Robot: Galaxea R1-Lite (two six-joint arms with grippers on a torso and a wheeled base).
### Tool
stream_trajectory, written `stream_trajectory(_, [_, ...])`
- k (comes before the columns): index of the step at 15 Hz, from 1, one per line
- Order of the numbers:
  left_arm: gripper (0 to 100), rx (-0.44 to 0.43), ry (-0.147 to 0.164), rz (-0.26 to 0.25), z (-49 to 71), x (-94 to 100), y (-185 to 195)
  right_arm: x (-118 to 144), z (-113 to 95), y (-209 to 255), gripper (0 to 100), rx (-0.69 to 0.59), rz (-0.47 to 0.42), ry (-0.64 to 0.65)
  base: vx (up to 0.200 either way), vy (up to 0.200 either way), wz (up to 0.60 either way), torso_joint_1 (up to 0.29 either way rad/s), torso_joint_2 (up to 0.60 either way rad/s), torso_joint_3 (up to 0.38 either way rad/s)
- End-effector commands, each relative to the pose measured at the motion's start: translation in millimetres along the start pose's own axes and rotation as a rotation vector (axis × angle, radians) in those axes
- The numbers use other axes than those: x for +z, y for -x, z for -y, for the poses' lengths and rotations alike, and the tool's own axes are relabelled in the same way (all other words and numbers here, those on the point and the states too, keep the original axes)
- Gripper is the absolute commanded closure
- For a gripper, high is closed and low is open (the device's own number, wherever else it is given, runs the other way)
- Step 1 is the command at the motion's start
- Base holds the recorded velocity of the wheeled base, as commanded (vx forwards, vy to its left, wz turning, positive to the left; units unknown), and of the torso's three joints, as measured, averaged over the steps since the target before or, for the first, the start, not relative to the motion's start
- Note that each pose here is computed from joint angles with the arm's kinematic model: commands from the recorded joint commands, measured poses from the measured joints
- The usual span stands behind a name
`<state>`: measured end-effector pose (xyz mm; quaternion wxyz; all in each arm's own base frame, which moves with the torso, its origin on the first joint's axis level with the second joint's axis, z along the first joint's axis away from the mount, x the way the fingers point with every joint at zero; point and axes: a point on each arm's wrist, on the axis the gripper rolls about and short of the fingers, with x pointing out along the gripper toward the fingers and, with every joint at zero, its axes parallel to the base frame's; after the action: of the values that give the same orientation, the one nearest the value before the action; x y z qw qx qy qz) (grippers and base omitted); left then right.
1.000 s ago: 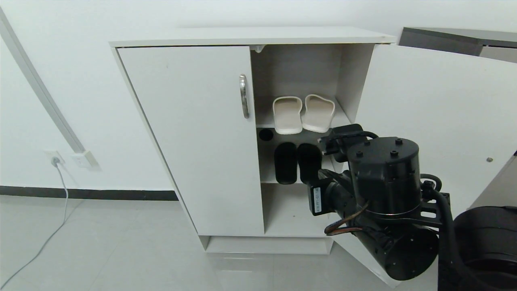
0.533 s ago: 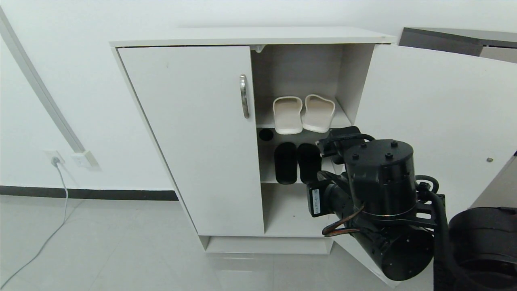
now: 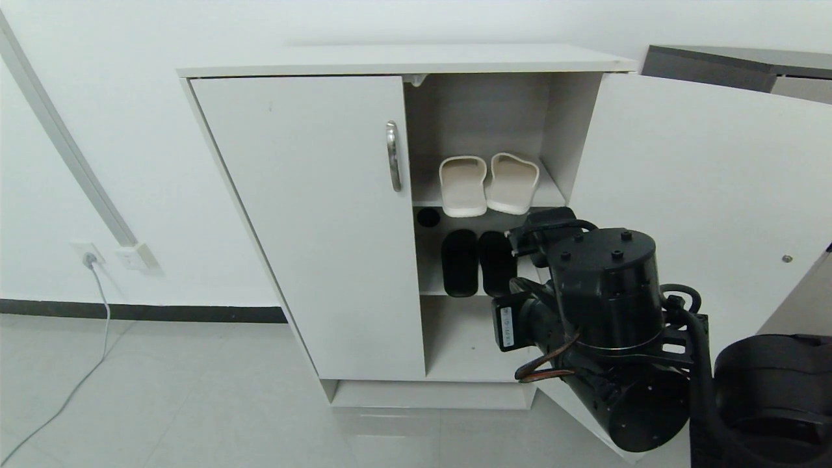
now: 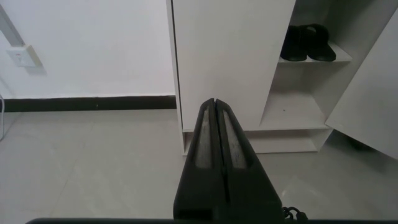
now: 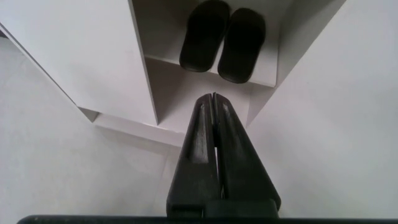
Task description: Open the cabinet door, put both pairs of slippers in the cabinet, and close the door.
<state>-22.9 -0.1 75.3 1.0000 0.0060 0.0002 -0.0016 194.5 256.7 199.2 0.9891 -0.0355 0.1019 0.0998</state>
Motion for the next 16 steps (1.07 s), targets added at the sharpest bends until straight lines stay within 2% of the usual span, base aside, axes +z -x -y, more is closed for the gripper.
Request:
stream_trajectory(1, [100, 0.000, 0.000, -0.001, 0.0, 0.0, -0.1, -0.6, -0.7, -0.4, 100, 0.001, -0.001, 0.001, 0.000, 0.000, 0.00, -0.007, -0.24, -0.251])
stream_trajectory(4, [100, 0.000, 0.000, -0.001, 0.0, 0.0, -0.1, -1.4, -1.1, -1.0, 100, 0.000, -0.003, 0.003, 0.000, 0.000, 0.00, 0.030, -0.24, -0.338])
stream_trajectory(7, [100, 0.000, 0.000, -0.001, 0.0, 0.0, -0.1, -2.7, -1.8, -2.0, 100, 0.000, -0.006, 0.006, 0.000, 0.000, 0.00, 0.041, -0.55, -0.354])
stream_trajectory(16, [100, 0.000, 0.000, -0.001, 0.0, 0.0, -0.1, -3.1, -1.7, -2.0, 100, 0.000, -0.007, 0.007, 0.000, 0.000, 0.00, 0.140, -0.46, -0.331])
